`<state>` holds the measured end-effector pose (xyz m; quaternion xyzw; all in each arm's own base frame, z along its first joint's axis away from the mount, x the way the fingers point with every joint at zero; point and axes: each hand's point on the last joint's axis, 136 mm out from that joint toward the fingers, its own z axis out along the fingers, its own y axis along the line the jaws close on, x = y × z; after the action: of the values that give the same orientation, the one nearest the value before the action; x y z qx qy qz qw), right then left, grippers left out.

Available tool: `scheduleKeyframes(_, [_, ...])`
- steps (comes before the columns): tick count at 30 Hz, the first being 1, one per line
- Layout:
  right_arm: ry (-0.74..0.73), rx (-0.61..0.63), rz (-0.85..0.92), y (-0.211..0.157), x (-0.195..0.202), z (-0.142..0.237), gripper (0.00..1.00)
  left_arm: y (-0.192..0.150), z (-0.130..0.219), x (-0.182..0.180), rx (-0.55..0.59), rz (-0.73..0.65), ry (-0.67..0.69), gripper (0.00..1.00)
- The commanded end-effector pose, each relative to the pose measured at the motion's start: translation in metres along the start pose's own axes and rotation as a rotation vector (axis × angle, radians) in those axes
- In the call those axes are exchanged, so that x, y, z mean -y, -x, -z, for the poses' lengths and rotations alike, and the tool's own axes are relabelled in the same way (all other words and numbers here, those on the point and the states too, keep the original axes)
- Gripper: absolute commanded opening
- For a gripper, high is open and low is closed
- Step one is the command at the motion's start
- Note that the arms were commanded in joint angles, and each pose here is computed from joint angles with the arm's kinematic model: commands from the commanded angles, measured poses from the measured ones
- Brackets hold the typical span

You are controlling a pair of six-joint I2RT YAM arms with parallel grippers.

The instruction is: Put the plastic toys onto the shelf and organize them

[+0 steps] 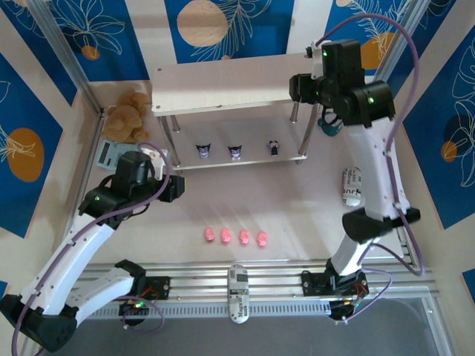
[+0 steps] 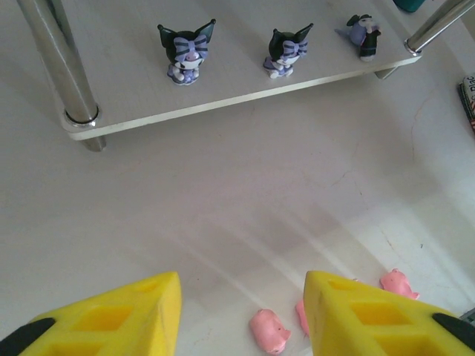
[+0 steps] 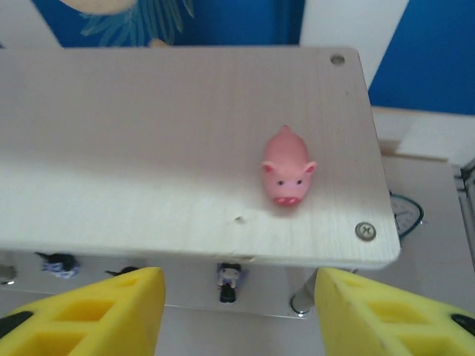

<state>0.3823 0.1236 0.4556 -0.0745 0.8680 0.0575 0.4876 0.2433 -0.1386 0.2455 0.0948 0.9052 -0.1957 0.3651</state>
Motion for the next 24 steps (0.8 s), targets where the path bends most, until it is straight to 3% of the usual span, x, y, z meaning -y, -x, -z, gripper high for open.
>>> scheduleKeyframes(1, [-0.009,-0.021,0.030,-0.020,-0.014,0.025,0.57,-0.021,-0.007,-0.010,-0.050,-0.013,0.020,0.47])
scheduleKeyframes(4, [0.019,-0.190,0.041,-0.088,-0.039,0.031,0.57,-0.037,-0.015,-0.013,-0.072,-0.014,0.012,0.47])
scheduleKeyframes(10, [0.116,-0.671,-0.111,-0.286,-0.093,0.039,0.57,-0.073,-0.031,-0.007,-0.130,-0.022,-0.037,0.47])
scheduleKeyframes(13, [0.083,-0.840,-0.137,-0.360,-0.107,0.045,0.56,-0.095,-0.038,-0.002,-0.182,-0.031,-0.046,0.48])
scheduleKeyframes(17, [0.046,-0.966,-0.123,-0.410,-0.121,0.046,0.55,-0.121,-0.047,-0.002,-0.236,-0.033,-0.031,0.47])
scheduleKeyframes(24, [0.021,-1.091,-0.105,-0.446,-0.143,0.026,0.55,-0.118,-0.045,-0.002,-0.212,-0.029,-0.027,0.47])
